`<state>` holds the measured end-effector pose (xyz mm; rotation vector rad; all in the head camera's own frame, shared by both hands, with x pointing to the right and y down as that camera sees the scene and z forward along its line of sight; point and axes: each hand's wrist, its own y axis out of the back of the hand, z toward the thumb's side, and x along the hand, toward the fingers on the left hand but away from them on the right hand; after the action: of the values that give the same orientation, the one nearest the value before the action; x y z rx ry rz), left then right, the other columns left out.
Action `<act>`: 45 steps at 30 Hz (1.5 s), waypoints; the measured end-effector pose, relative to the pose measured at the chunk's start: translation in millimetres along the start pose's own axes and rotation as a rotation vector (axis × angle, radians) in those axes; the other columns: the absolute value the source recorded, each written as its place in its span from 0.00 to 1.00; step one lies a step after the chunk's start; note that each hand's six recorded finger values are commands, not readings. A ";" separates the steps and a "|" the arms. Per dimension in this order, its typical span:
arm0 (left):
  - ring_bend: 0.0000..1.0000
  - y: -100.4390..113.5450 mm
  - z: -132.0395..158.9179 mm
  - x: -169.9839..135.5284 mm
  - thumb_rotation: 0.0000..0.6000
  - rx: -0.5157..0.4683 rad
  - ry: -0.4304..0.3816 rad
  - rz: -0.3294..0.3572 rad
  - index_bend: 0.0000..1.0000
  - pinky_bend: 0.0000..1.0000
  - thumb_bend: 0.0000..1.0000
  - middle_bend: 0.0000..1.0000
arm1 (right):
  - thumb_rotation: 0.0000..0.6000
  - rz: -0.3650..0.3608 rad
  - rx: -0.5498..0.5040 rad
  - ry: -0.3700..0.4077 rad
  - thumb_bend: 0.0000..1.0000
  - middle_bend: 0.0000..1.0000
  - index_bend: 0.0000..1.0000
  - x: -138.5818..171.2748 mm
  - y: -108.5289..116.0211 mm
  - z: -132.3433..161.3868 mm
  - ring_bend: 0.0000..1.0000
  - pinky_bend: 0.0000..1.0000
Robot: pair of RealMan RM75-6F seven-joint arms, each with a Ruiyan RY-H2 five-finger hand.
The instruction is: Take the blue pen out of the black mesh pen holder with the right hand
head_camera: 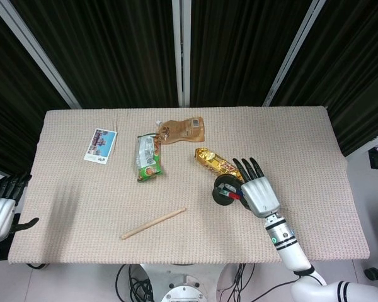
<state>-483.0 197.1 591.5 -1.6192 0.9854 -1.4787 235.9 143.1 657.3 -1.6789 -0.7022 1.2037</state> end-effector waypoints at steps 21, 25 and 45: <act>0.00 -0.8 2.7 0.0 1.00 0.003 -0.007 -0.004 0.04 0.00 0.11 0.00 | 1.00 -0.184 -0.074 0.001 0.32 0.06 0.67 15.6 53.3 -8.5 0.00 0.00; 0.00 -2.2 3.7 0.7 1.00 0.004 -0.010 -0.008 0.04 0.00 0.11 0.00 | 1.00 -0.289 -0.081 -0.028 0.32 0.07 0.69 26.8 78.4 -24.3 0.00 0.00; 0.00 -5.0 3.4 3.9 1.00 0.014 0.000 -0.024 0.04 0.00 0.11 0.00 | 1.00 -0.079 0.105 -0.237 0.22 0.01 0.34 26.3 -7.5 -105.8 0.00 0.00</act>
<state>-479.1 195.9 597.4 -1.6267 0.9566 -1.4988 344.3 131.2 663.5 -1.4232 -0.8269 1.3726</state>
